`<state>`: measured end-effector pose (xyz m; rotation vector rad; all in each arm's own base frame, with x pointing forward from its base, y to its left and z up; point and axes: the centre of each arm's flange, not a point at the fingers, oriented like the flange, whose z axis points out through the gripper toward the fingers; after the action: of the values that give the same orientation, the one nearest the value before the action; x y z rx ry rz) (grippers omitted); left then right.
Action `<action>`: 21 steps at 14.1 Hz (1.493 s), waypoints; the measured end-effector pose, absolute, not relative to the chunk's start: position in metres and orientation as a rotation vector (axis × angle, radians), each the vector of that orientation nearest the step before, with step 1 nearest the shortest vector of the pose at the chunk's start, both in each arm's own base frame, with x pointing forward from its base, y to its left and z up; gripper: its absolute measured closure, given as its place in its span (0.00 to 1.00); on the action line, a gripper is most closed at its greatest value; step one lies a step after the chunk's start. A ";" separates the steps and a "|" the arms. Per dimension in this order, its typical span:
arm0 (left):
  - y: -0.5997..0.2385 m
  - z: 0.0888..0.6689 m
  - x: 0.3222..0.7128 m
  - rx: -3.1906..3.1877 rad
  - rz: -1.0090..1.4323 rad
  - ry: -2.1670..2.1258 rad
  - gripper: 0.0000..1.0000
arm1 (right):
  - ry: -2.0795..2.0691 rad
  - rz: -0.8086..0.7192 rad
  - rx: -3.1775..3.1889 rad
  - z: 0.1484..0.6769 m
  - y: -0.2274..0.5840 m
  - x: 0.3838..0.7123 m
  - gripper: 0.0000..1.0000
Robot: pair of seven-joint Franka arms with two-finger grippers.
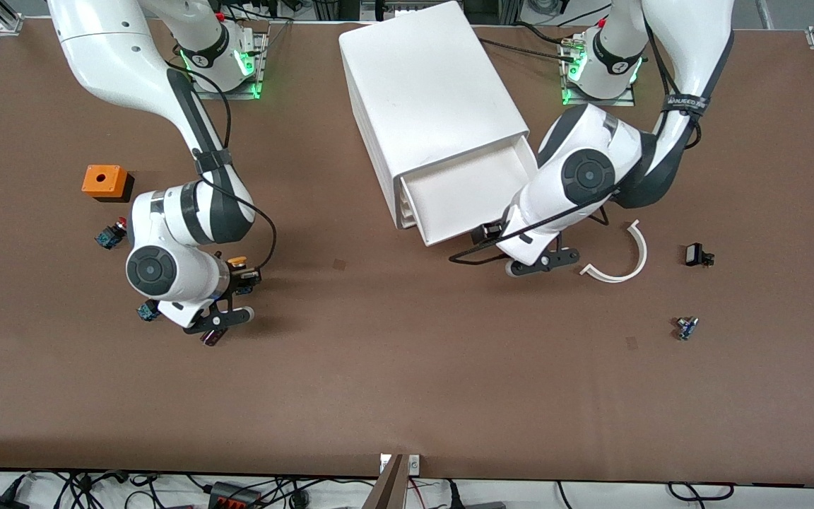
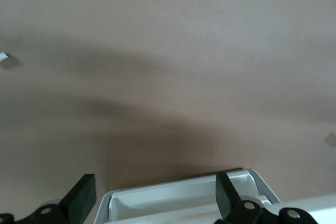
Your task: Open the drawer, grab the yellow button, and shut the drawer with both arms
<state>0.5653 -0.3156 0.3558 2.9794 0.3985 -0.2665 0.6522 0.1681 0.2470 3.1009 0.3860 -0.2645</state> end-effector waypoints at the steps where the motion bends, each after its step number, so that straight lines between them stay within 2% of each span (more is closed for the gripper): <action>1: -0.323 0.356 0.559 2.978 -0.276 0.402 0.00 | 0.406 -0.245 3.103 0.242 0.166 0.646 0.59; 4: -0.344 0.356 0.536 2.983 -0.305 0.377 0.00 | 0.440 -0.254 3.101 0.228 0.165 0.630 0.59; 9: -0.362 0.354 0.501 2.981 -0.370 0.338 0.00 | 0.461 -0.226 3.101 0.213 0.169 0.624 0.59; 14: -0.368 0.351 0.488 2.975 -0.429 0.329 0.00 | 0.468 -0.204 3.099 0.196 0.173 0.623 0.59; 16: -0.371 0.350 0.483 2.979 -0.456 0.317 0.00 | 0.461 -0.186 3.103 0.200 0.174 0.626 0.45; 18: -0.371 0.350 0.481 2.982 -0.463 0.314 0.00 | 0.449 -0.161 3.110 0.219 0.177 0.636 0.26; 20: -0.371 0.350 0.481 2.982 -0.465 0.314 0.00 | 0.399 -0.188 3.117 0.260 0.181 0.649 0.06; 21: -0.371 0.350 0.481 2.982 -0.465 0.314 0.00 | 0.373 -0.206 3.120 0.285 0.182 0.657 0.00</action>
<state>0.4811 -0.3714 0.3500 2.9819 0.3135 -0.4654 0.6566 0.1825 0.2847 3.1197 0.3729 -0.2062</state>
